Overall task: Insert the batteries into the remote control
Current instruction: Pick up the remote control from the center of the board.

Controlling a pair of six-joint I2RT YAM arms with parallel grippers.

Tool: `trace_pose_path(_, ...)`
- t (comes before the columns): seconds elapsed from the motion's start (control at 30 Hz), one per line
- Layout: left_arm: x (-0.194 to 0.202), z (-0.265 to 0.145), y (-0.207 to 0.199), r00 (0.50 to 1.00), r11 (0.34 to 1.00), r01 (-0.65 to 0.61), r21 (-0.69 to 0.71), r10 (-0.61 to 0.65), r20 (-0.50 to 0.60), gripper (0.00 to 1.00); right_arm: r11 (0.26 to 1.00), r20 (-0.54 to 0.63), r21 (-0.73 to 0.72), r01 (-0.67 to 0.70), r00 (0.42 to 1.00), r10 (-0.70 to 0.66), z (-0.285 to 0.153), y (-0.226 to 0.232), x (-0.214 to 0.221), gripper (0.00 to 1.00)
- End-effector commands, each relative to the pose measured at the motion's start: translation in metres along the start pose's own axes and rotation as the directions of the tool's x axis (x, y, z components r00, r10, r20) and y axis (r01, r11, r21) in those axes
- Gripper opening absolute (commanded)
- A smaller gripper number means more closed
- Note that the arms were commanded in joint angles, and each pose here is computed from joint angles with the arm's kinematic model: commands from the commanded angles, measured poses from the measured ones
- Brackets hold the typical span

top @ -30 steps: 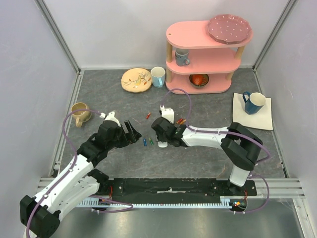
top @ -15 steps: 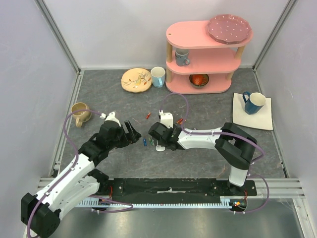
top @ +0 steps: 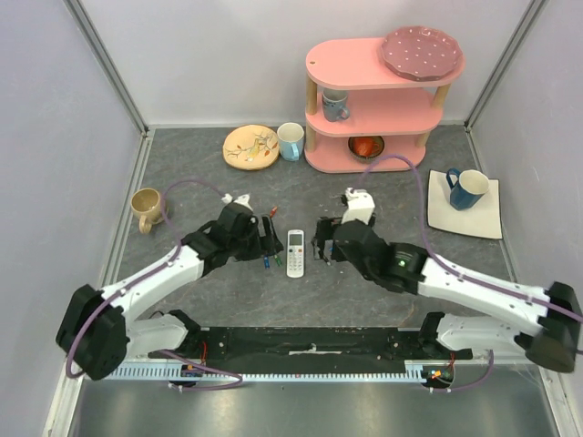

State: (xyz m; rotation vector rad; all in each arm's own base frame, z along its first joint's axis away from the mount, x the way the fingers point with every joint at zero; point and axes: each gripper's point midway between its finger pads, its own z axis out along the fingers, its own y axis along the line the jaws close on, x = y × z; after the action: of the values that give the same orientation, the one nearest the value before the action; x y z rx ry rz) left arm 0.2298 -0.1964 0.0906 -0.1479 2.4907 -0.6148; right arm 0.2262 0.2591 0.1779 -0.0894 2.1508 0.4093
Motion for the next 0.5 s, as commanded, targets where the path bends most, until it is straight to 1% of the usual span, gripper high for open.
trace_pose_path(0.0, -0.02, 0.013, -0.048, 0.989, 0.988, -0.143, 0.051, 0.141, 0.036, 0.91, 0.997, 0.009, 0.045, 0.061, 0.998, -0.062, -0.013, -0.039, 0.019, 0.97)
trace_pose_path(0.03, -0.027, 0.013, -0.06, 0.984, 0.983, -0.174, 0.052, 0.172, 0.05, 0.91, 0.997, 0.017, 0.042, 0.062, 0.998, -0.063, -0.015, -0.042, 0.02, 0.97)
trace_pose_path(0.07, -0.025, 0.018, -0.063, 0.98, 0.98, -0.195, 0.03, 0.194, 0.037, 0.92, 0.996, 0.012, 0.05, 0.069, 0.997, -0.07, -0.015, -0.048, 0.027, 0.97)
trace_pose_path(0.1, -0.013, 0.032, -0.056, 0.974, 0.973, -0.228, -0.034, 0.228, -0.013, 0.92, 0.997, 0.022, 0.045, 0.063, 0.998, -0.064, -0.017, -0.051, 0.026, 0.97)
trace_pose_path(0.13, -0.018, 0.033, -0.064, 0.97, 0.969, -0.242, -0.041, 0.242, -0.006, 0.91, 0.997, 0.026, 0.042, 0.06, 0.998, -0.061, -0.017, -0.051, 0.027, 0.97)
trace_pose_path(0.2, -0.01, 0.048, -0.06, 0.964, 0.961, -0.264, -0.081, 0.261, -0.044, 0.91, 0.997, 0.02, 0.031, 0.064, 0.998, -0.065, -0.018, -0.051, 0.03, 0.97)
trace_pose_path(0.3, -0.009, 0.057, -0.06, 0.963, 0.958, -0.269, -0.101, 0.263, -0.066, 0.91, 0.997, 0.011, 0.025, 0.068, 0.998, -0.068, -0.017, -0.051, 0.033, 0.97)
trace_pose_path(0.4, -0.007, 0.068, -0.057, 0.959, 0.952, -0.281, -0.122, 0.273, -0.083, 0.99, 0.997, 0.006, 0.015, 0.074, 0.997, -0.074, -0.017, -0.05, 0.035, 0.97)
trace_pose_path(0.47, -0.005, 0.074, -0.052, 0.956, 0.945, -0.29, -0.148, 0.278, -0.098, 0.99, 0.997, 0.007, 0.01, 0.073, 0.997, -0.073, -0.016, -0.05, 0.037, 0.97)
